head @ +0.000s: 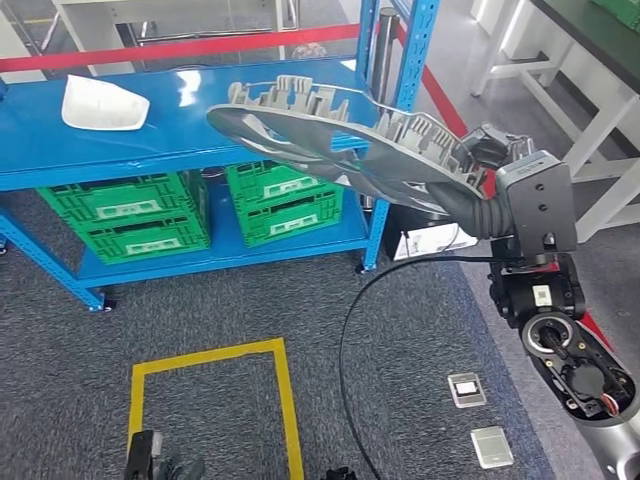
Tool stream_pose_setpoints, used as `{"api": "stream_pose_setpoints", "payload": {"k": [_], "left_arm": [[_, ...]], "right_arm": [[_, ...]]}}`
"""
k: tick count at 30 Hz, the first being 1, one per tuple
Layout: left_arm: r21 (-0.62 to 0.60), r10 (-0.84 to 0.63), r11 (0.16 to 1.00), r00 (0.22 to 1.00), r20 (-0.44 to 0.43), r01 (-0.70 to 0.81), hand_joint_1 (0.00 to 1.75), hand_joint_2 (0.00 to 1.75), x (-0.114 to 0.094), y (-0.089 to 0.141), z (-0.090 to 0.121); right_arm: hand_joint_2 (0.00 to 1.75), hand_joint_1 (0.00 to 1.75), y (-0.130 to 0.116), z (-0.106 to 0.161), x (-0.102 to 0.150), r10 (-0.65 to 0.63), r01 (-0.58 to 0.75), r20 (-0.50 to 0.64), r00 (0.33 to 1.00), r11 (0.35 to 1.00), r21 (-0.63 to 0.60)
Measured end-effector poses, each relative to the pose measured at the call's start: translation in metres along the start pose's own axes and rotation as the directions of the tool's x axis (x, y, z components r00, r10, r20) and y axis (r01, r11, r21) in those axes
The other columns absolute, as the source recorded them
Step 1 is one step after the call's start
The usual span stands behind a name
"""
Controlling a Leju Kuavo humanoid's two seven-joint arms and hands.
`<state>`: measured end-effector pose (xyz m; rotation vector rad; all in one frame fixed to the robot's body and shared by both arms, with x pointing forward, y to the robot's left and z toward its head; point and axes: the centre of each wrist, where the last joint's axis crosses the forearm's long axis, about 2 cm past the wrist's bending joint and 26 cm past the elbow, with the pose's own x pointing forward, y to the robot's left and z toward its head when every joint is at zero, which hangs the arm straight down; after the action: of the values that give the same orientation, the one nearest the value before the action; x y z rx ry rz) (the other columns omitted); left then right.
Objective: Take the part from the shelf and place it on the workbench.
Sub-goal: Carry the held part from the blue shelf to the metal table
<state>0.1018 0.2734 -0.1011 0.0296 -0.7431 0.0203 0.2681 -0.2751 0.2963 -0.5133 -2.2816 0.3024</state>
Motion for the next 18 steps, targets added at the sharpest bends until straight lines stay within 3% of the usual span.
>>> {"api": "stream_pose_setpoints", "payload": {"k": [18], "left_arm": [[-0.008, -0.004, 1.0, 1.0, 0.013, 0.004, 0.0, 1.75, 0.0066, -0.0001, -0.0038]], "right_arm": [[1.75, 1.75, -0.0011, -0.0011, 0.0008, 0.025, -0.026, 0.012, 1.0, 1.0, 0.014]]}}
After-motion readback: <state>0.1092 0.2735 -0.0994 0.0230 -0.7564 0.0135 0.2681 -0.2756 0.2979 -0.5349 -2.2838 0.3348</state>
